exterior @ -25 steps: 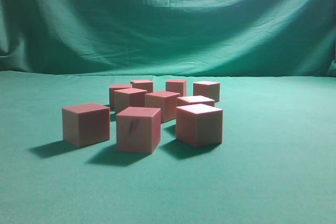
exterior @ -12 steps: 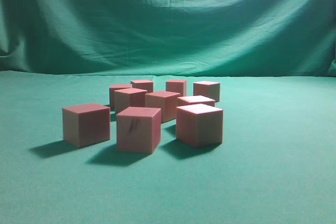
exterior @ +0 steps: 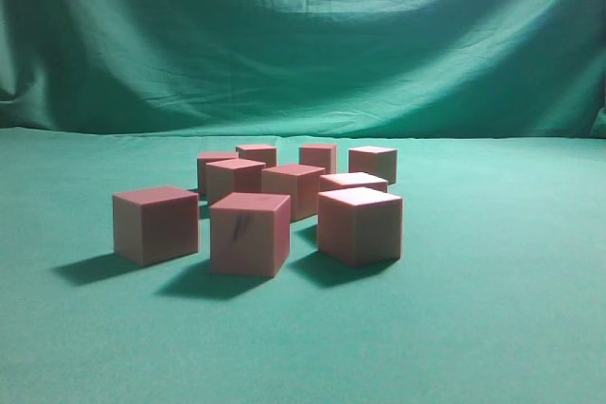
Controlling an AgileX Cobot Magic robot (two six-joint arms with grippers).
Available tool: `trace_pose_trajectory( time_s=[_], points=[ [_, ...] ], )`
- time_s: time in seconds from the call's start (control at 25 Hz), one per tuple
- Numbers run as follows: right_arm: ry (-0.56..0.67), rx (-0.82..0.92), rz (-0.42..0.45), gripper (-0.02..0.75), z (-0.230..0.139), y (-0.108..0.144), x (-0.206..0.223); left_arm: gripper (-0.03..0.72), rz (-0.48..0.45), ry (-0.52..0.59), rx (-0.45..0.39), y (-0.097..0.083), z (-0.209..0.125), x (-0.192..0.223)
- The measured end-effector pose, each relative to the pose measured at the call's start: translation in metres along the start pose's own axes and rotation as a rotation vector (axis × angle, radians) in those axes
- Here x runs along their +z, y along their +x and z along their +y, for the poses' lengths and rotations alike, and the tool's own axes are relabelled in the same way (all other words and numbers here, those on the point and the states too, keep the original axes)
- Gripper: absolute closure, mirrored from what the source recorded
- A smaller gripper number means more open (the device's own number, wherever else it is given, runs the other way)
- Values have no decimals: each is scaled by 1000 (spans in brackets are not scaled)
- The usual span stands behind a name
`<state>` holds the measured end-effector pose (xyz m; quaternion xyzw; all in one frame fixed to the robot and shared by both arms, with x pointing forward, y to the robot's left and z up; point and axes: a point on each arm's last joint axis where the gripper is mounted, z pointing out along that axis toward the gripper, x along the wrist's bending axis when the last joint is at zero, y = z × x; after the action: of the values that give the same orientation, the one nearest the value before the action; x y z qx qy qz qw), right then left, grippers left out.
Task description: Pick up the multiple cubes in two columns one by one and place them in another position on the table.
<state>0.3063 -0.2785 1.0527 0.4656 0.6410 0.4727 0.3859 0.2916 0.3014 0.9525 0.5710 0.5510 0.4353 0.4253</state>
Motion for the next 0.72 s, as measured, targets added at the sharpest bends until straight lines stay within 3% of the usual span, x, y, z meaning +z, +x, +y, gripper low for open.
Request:
trace_pose_trajectory(
  time_s=[0.24, 0.44, 0.72],
  points=[
    [-57, 27, -113, 738, -52, -3, 0, 688, 0, 0, 0, 0, 0, 0],
    [-79, 64, -146, 738, -87, -3, 8, 688, 0, 0, 0, 0, 0, 0],
    [-92, 100, -155, 738, -93, -4, 10, 688, 0, 0, 0, 0, 0, 0]
  ],
)
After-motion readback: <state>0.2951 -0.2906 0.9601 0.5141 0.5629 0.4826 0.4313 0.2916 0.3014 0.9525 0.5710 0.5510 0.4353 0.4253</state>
